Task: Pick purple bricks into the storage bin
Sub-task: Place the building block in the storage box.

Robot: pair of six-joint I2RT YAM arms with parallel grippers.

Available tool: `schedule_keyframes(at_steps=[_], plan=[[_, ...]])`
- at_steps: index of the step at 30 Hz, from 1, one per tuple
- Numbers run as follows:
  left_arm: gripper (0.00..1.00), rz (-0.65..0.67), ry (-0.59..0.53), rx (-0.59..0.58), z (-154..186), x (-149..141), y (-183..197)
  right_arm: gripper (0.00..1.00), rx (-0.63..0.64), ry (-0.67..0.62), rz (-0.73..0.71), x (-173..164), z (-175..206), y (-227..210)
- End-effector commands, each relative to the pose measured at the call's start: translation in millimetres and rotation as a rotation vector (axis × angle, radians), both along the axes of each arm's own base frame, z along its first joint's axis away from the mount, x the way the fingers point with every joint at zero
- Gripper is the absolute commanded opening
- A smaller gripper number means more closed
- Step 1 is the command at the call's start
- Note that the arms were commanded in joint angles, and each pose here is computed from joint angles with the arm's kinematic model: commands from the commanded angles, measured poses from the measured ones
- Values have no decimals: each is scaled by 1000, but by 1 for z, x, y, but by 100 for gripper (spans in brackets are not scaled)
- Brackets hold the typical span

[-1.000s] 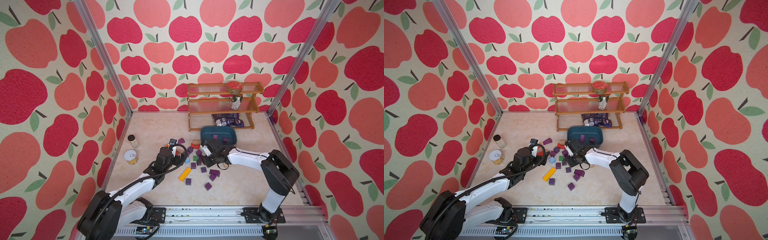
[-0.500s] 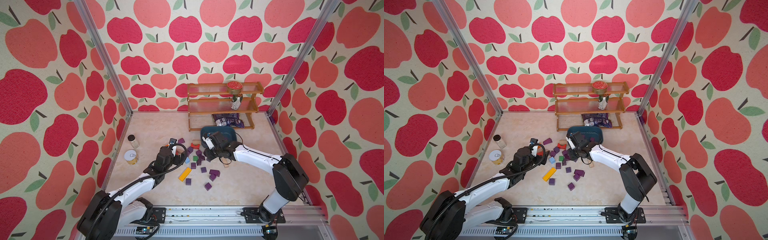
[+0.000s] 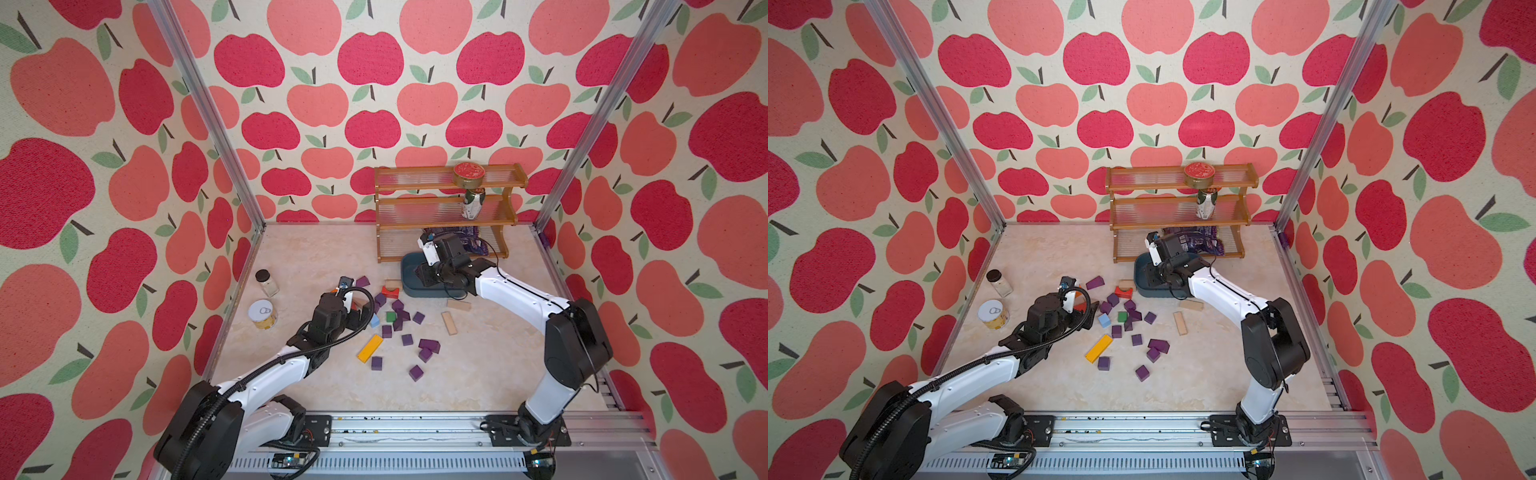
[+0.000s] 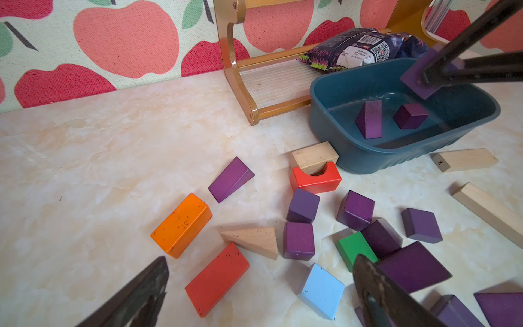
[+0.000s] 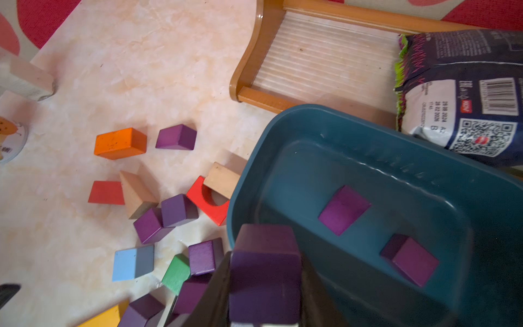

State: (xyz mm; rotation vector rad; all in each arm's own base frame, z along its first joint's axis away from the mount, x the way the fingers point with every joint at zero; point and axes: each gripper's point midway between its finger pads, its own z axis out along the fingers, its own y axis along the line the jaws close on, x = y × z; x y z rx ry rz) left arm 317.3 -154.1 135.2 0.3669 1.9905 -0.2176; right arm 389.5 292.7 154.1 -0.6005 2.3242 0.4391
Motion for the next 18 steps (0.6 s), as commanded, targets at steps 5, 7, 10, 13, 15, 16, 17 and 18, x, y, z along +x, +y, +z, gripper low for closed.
schedule_keyframes(at_steps=[5,7,10,13,15,16,17,18], plan=[[99,14,-5,-11,9,3,-1,27,-16,37,-54,37,-15,-8],[99,14,-5,-12,9,3,-1,28,-25,43,-56,40,-20,-7],[99,17,-3,-14,8,3,-1,34,-29,43,-71,43,-25,-8],[99,23,-1,-15,8,4,0,53,-43,30,-97,46,-25,-12],[99,25,-2,-17,8,4,0,64,-50,20,-94,46,-24,-14],[99,25,-3,-18,8,4,0,66,-50,12,-79,44,-23,-13],[99,20,-2,-18,8,4,-1,67,-47,2,-69,43,-21,-13],[99,8,-1,-16,8,3,-2,68,-45,-9,-67,42,-19,-14]])
